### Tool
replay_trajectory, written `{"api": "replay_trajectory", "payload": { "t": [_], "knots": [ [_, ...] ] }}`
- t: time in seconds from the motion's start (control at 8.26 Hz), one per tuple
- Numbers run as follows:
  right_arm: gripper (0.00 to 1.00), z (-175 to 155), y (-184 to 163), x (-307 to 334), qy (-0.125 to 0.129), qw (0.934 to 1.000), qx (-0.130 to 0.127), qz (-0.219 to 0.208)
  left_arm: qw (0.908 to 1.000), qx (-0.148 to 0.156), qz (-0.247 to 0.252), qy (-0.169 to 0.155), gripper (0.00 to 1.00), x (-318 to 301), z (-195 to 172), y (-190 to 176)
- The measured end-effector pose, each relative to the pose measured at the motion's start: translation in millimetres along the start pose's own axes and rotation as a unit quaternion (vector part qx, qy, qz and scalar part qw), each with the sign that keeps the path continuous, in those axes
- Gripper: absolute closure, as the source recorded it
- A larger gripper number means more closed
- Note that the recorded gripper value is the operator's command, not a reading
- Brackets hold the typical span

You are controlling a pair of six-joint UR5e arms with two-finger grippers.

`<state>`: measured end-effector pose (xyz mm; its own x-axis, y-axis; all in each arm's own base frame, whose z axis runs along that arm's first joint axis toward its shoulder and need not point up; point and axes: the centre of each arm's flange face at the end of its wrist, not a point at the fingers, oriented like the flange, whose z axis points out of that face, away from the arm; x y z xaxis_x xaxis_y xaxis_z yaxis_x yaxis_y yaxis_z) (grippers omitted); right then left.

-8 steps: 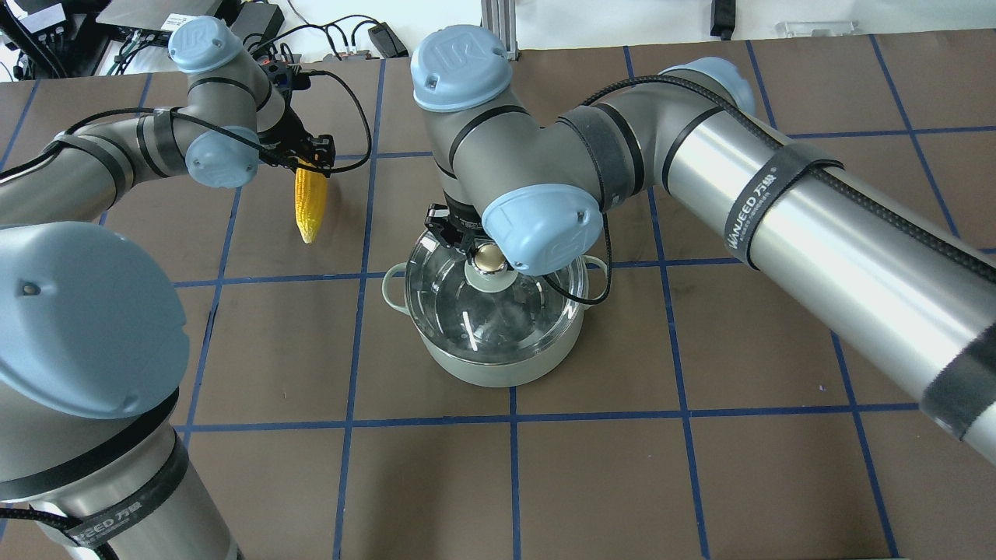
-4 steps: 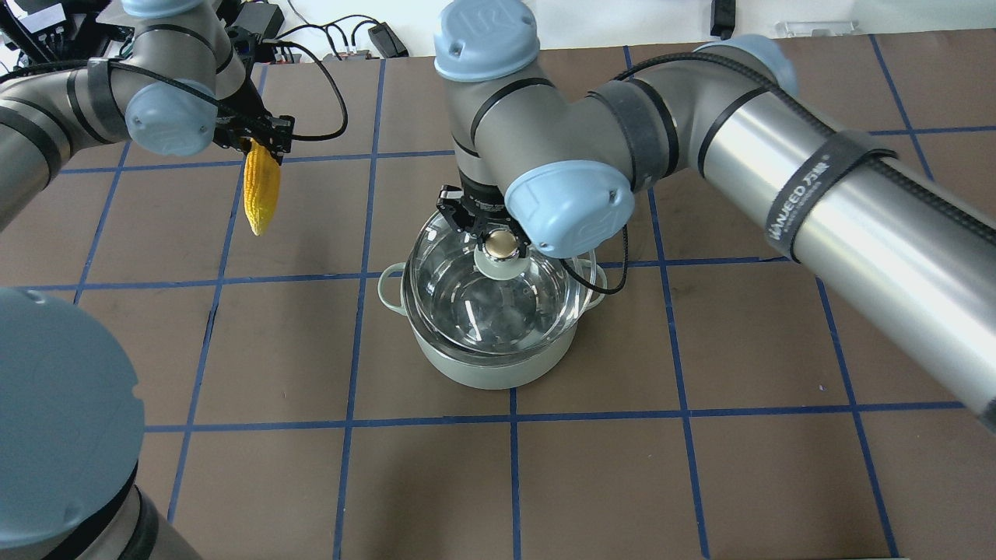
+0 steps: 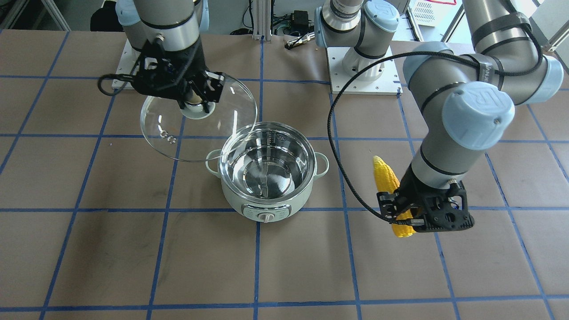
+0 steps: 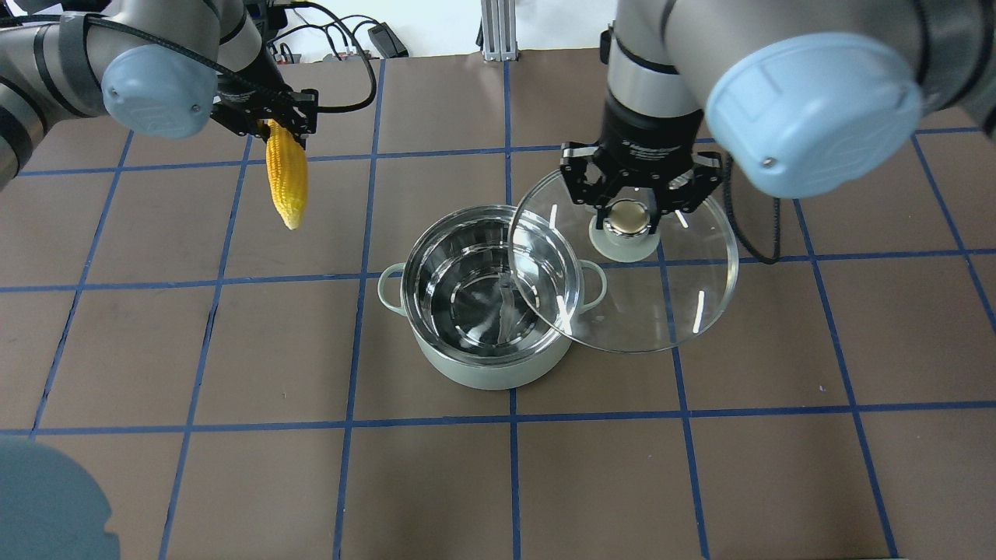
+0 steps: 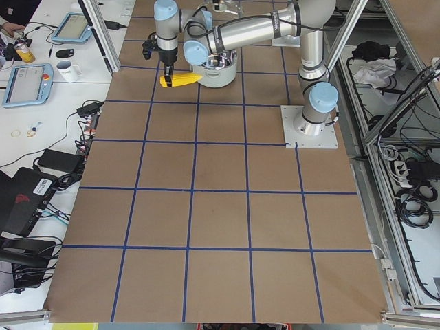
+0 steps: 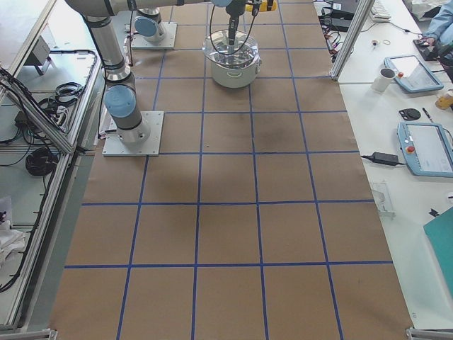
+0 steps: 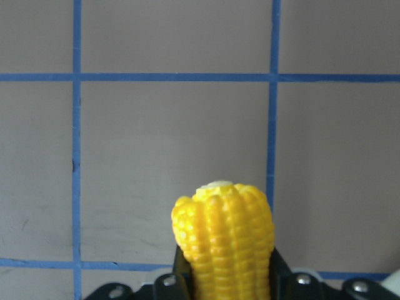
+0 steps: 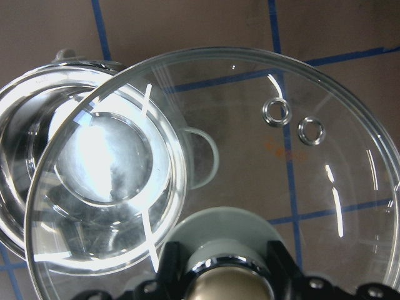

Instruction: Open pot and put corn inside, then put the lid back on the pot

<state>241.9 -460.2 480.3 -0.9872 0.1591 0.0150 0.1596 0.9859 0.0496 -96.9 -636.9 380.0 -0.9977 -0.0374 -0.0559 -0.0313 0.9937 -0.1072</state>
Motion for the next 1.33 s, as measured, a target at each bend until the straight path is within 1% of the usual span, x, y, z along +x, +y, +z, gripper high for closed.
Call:
{"api": "replay_trajectory", "payload": {
  "t": [0.12, 0.24, 0.48, 0.61, 0.73, 0.85, 1.09, 1.33],
  "knots": [
    [0.67, -21, 6, 40, 0.002, 0.9997, -0.009, -0.025, 1.0000, -0.001, 0.003, 0.009, 1.00, 35, -18, 16],
    [0.67, -34, 7, 75, 0.001, 0.9993, -0.016, -0.035, 0.9998, 0.001, 0.013, 0.015, 1.00, 71, -32, 32],
    [0.67, -43, 8, 105, -0.003, 0.9992, -0.021, -0.034, 0.9991, 0.004, 0.033, 0.027, 1.00, 146, -47, 65],
    [0.67, -44, 8, 108, -0.003, 0.9992, -0.021, -0.034, 0.9981, -0.003, 0.043, 0.045, 1.00, 181, -46, 82],
    [0.67, -44, 8, 110, -0.003, 0.9991, -0.022, -0.035, 0.9960, -0.018, 0.054, 0.069, 1.00, 209, -40, 98],
    [0.68, -44, 8, 110, -0.003, 0.9991, -0.022, -0.036, 0.9941, -0.034, 0.063, 0.081, 1.00, 225, -30, 110],
    [0.70, -44, 8, 110, -0.004, 0.9991, -0.022, -0.036, 0.9920, -0.051, 0.076, 0.086, 1.00, 236, -4, 127],
    [0.70, -44, 8, 111, -0.004, 0.9991, -0.022, -0.036, 0.9898, -0.057, 0.099, 0.085, 1.00, 241, 18, 132]
  ]
}}
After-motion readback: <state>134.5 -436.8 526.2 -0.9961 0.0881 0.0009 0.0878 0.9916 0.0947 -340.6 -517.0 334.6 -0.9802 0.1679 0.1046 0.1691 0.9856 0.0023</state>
